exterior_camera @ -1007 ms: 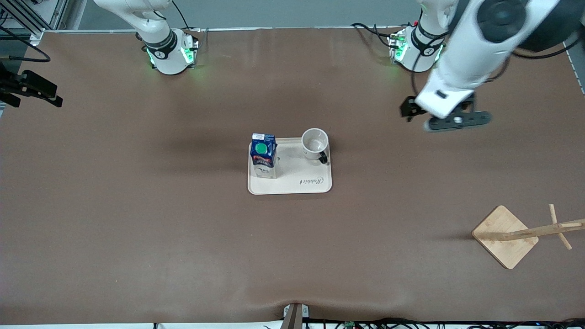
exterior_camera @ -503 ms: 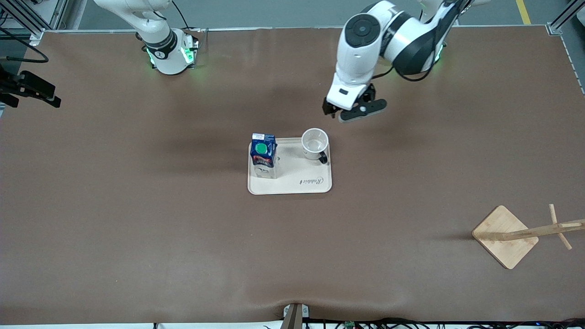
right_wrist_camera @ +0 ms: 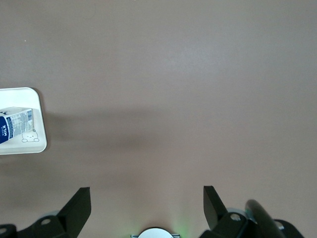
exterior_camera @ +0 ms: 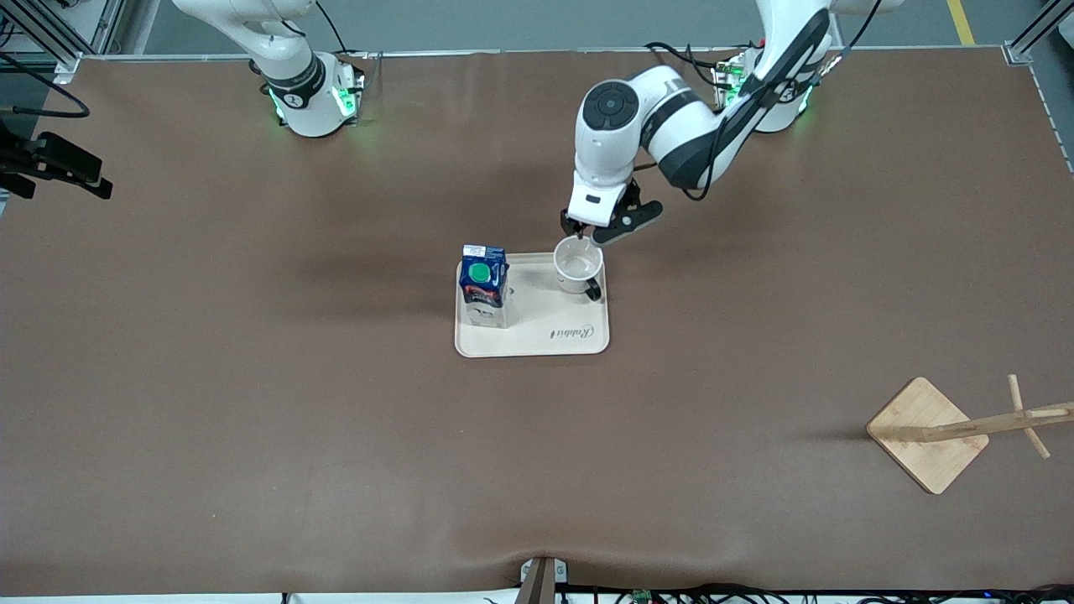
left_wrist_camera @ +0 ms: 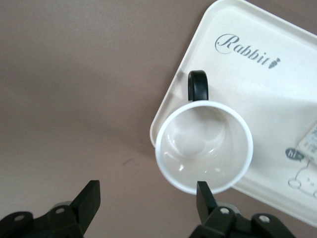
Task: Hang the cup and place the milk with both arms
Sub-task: 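Lower the left gripper and grasp the white mug by its rim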
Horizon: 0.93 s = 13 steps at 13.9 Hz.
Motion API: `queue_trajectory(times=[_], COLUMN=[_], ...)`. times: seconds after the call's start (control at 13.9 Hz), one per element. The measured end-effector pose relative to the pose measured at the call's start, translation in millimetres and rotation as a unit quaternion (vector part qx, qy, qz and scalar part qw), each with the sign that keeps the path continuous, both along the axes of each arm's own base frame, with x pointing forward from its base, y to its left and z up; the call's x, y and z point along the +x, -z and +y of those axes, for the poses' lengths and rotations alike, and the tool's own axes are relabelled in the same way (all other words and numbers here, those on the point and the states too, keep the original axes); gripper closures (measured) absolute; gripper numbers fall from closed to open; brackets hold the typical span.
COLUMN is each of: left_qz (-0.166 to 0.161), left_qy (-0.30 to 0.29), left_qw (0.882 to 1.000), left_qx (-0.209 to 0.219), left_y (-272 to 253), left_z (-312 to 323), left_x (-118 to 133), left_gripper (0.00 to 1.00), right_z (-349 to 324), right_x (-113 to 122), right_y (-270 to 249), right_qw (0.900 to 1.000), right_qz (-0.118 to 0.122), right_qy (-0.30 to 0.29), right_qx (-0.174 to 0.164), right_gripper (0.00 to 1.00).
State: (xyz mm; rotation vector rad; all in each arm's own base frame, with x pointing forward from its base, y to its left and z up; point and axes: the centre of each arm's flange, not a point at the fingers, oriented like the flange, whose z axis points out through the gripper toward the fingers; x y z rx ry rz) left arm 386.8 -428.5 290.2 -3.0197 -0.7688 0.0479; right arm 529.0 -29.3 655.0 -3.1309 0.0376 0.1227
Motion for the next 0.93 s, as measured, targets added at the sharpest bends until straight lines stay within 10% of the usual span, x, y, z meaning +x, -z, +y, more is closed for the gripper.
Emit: queue_trajectory(times=[0.29, 0.79, 0.93], left_qz=[-0.021, -0.017, -0.03], left_qy=[-0.034, -0.074, -0.078], left_qw=[0.999, 0.997, 0.996], left_qx=[0.008, 0.0, -0.005], left_y=[38, 57, 49], left_z=[-3, -9, -5], left_x=[4, 26, 41], left_gripper=[0.22, 0.94, 0.94], right_z=[-4, -6, -7], right_x=[4, 26, 32], right_y=[7, 54, 73], right_qw=[1.0, 0.999, 0.997], right_qz=[0.007, 0.052, 0.08], right_qy=[0.003, 0.004, 0.004], right_qx=[0.0, 0.002, 0.004], right_gripper=[0.0, 0.0, 0.0])
